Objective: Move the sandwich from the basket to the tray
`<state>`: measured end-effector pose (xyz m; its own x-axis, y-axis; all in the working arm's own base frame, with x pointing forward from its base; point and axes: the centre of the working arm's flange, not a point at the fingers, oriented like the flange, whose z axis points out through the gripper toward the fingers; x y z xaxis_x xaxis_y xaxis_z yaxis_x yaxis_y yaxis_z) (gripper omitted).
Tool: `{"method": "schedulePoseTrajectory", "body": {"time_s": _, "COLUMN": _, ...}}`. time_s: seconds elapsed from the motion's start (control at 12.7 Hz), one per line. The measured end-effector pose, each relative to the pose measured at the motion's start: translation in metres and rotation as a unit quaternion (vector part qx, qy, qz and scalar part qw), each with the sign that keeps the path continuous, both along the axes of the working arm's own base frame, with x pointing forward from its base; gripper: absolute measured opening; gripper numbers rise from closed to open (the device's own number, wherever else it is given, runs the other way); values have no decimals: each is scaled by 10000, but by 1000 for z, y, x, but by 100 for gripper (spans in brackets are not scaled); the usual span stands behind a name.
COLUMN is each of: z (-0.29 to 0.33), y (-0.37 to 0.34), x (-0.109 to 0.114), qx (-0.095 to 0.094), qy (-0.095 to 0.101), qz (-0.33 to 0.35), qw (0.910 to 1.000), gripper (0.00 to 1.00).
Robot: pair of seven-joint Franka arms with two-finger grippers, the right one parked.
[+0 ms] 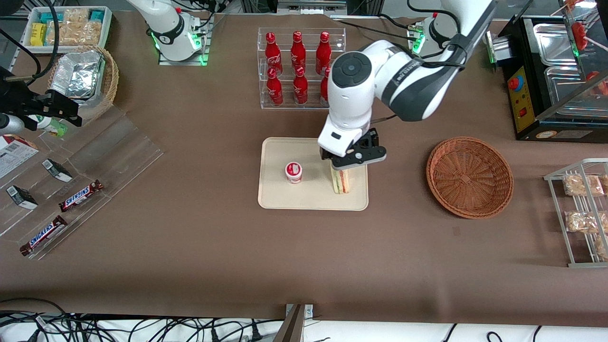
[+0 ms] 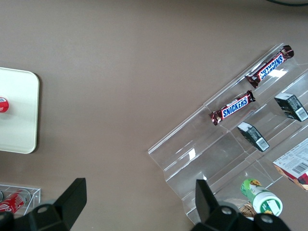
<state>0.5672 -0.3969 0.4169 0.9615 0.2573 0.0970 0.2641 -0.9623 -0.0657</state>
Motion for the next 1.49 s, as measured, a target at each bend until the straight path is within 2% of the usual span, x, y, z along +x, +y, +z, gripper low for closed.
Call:
{"method": "schedulePoseTrajectory", "body": {"time_s": 0.24, "z": 15, "y": 48, "x": 36, "qx": -87, "qy": -53, "qz": 183, "qw": 9998, "gripper": 100}}
{"method": "schedulePoseTrajectory", "body": {"time_s": 0.39, "z": 31, "y": 91, "x": 60, "qx": -93, "qy": 30, "qz": 186, "qw": 9998, "gripper": 100}}
{"method": "schedulePoseTrajectory", "body": {"time_s": 0.63, "z": 43, "y": 160, "x": 86, "qx": -302, "qy": 450, "qz": -227, "qw": 9983, "gripper": 100}}
{"method": "schedulePoseTrajectory", "body": {"time_s": 0.79, "z": 41, "y": 207, "x": 98, "qx": -239, "qy": 779, "qz": -603, "qw": 9949, "gripper": 100}}
{"method": "schedulePoseTrajectory", "body": {"time_s": 1.02, "z": 45, "y": 280, "x": 114, "qx": -295, "qy": 1012, "qz": -1086, "qw": 9885, "gripper": 100}}
{"method": "schedulePoseTrajectory", "body": {"time_s": 1.1, "z": 43, "y": 303, "x": 118, "qx": -383, "qy": 1048, "qz": -1204, "qw": 9864, "gripper": 100}}
{"method": "schedulePoseTrajectory", "body": {"time_s": 1.18, "z": 42, "y": 323, "x": 121, "qx": -566, "qy": 1070, "qz": -1332, "qw": 9837, "gripper": 100}}
{"method": "schedulePoseTrajectory", "body": {"time_s": 1.34, "z": 42, "y": 356, "x": 127, "qx": -1002, "qy": 938, "qz": -1565, "qw": 9781, "gripper": 100}}
{"method": "schedulePoseTrajectory", "body": {"time_s": 1.49, "z": 42, "y": 363, "x": 130, "qx": -1091, "qy": 808, "qz": -1679, "qw": 9764, "gripper": 100}}
